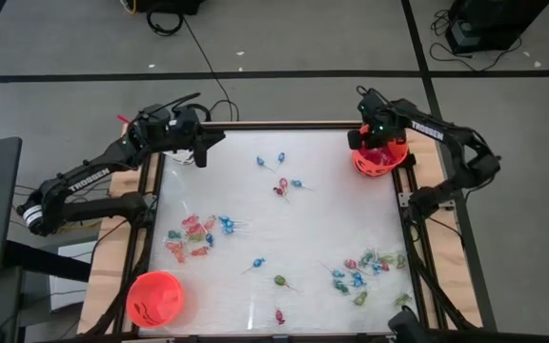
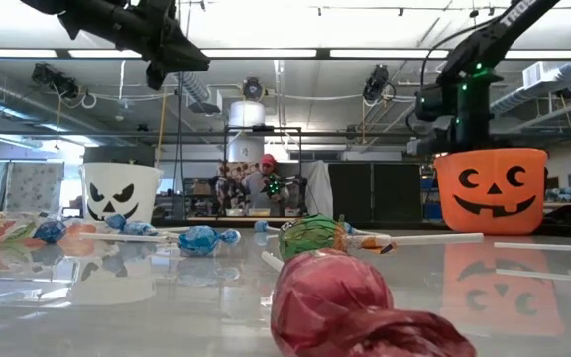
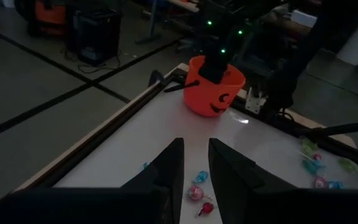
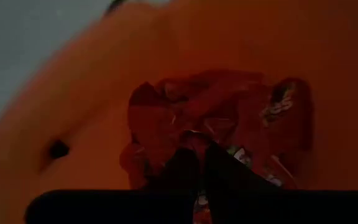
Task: Sort candy by brand, put in halloween buckets
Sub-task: Put the red candy into the top orange bucket
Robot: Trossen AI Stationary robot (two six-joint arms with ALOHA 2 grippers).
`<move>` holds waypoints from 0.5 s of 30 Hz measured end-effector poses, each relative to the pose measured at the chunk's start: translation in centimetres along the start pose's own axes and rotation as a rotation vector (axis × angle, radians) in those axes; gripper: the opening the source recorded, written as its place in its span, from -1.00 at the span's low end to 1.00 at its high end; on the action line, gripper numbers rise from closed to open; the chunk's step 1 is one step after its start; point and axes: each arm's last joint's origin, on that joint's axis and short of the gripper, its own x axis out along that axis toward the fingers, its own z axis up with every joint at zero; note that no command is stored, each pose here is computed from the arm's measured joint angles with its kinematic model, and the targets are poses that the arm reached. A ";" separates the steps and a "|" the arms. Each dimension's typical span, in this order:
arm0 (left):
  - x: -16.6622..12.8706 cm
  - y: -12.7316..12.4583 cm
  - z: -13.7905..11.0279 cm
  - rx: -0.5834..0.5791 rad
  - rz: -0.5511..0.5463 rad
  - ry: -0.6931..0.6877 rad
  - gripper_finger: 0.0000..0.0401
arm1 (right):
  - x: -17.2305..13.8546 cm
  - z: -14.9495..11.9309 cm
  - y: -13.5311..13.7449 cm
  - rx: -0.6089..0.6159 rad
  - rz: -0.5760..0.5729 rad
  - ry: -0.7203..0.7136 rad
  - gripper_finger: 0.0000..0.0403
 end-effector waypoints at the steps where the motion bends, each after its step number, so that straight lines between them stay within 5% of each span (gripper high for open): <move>1: -0.1 0.0 0.0 0.000 0.010 -0.002 -0.61 | 0.3 0.1 0.0 -0.005 -0.001 0.012 -0.75; 8: -1.0 -0.3 -0.1 -0.009 0.014 0.008 -0.61 | 0.9 0.3 0.1 -0.024 -0.003 0.035 -0.40; 15: -2.4 -0.8 0.1 -0.024 0.009 -0.019 -0.61 | -2.3 -0.6 -0.4 -0.021 0.069 -0.079 -0.26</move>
